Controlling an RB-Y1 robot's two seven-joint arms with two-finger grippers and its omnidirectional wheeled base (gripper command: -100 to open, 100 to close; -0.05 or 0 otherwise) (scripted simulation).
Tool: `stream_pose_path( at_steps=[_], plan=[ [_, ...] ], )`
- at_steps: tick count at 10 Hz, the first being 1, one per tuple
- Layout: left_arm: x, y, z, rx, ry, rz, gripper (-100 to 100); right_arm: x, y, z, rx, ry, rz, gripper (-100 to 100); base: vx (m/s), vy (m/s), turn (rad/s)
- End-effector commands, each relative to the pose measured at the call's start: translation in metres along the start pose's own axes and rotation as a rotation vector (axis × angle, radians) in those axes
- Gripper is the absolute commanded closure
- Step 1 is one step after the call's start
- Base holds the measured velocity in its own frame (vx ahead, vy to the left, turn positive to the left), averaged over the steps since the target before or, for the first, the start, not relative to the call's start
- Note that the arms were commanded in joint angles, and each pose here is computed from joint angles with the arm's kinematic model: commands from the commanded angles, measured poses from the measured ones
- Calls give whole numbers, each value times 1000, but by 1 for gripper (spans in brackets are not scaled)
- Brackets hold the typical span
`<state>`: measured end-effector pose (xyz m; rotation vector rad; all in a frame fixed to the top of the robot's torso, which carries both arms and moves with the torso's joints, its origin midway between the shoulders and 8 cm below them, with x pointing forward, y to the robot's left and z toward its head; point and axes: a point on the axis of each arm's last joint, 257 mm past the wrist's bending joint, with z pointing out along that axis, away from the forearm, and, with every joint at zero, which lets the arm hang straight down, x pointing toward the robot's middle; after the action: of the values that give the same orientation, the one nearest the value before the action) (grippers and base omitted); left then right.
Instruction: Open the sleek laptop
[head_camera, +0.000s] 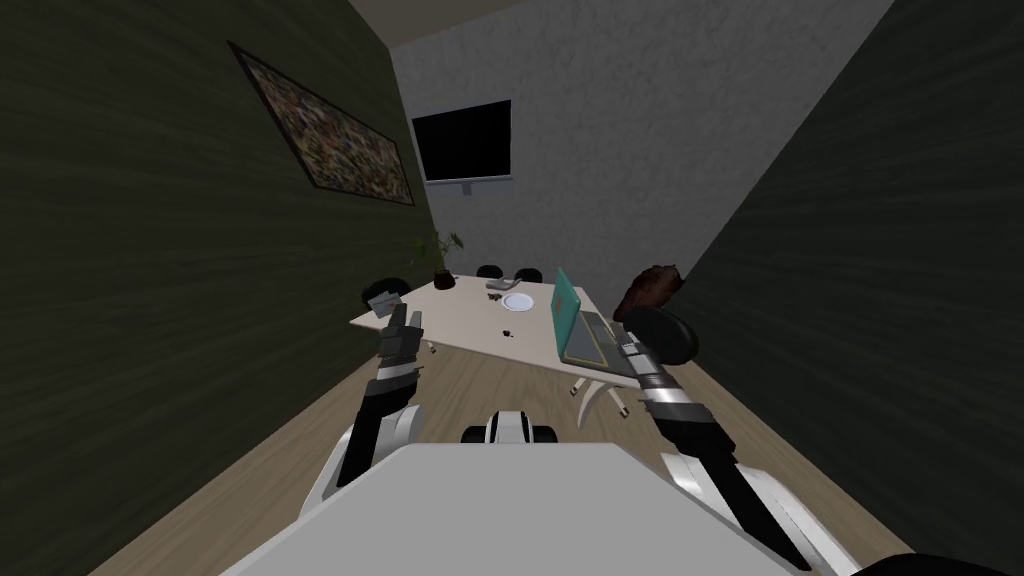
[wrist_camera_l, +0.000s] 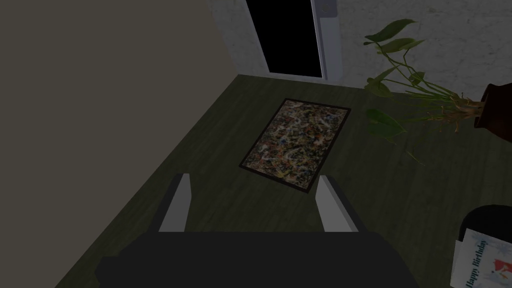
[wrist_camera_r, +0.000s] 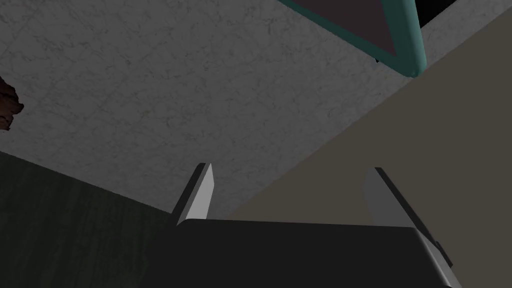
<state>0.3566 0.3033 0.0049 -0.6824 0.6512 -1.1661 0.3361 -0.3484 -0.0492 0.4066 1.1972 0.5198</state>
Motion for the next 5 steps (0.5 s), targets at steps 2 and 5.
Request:
stream_pose_path(
  at_steps=[2, 5],
  plan=[
    [0, 0, 0, 0, 0, 0, 0, -13, -32, -14, 94, 52, -204, -100, 23, 110, 45],
    [0, 0, 0, 0, 0, 0, 0, -27, -58, -27, 167, 105, -384, -100, 45, 117, 49]
  ],
)
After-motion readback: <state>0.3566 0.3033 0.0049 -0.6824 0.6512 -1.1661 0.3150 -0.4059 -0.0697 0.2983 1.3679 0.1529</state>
